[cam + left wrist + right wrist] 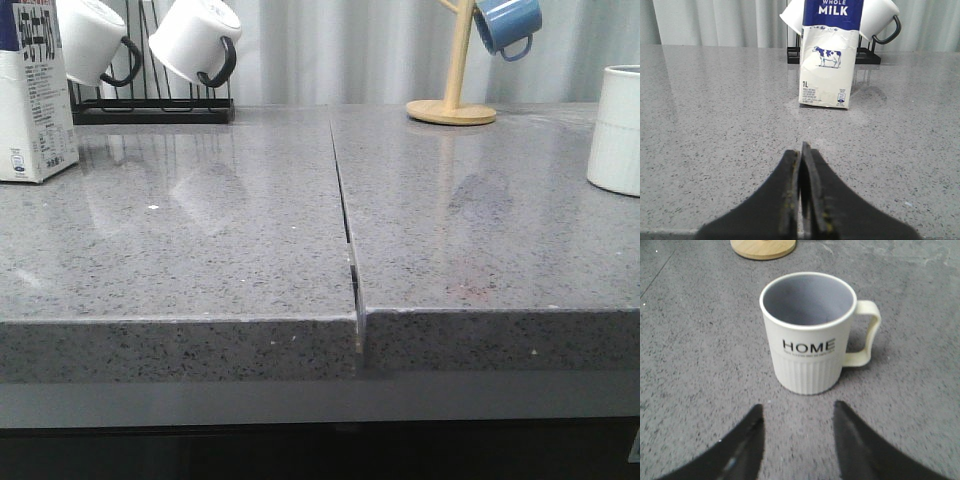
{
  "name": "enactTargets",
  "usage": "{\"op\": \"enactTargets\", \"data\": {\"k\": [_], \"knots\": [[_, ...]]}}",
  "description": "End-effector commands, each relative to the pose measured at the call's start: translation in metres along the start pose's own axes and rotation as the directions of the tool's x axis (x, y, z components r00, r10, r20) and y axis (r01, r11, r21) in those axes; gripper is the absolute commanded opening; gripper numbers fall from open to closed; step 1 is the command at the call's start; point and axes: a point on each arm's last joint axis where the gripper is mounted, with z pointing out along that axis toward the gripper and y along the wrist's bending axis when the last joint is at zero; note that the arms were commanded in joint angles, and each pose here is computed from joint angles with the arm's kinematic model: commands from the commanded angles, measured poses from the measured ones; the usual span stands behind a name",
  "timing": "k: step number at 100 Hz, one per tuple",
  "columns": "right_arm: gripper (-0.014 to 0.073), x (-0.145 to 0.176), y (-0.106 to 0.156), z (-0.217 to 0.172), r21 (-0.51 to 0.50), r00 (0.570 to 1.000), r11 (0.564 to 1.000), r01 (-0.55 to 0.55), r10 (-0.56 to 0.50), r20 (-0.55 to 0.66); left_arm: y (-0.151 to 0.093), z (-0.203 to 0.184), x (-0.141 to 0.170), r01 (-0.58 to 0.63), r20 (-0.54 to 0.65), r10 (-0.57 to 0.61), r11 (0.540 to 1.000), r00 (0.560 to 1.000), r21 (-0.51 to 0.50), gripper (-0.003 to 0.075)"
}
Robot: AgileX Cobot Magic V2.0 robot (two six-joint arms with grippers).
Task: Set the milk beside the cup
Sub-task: 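Grasp the HOME mug by its cream handle with the right gripper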
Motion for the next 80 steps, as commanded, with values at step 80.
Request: {"op": "enactTargets", "data": {"k": [80], "knots": [[0.0424, 0.003, -0.057, 0.096, 0.143, 0.975, 0.988, -0.064, 0.031, 0.222, 0.001, 0.0, 0.005, 0.009, 0.073, -0.009, 1.0, 0.997, 0.001, -0.0021]]}}
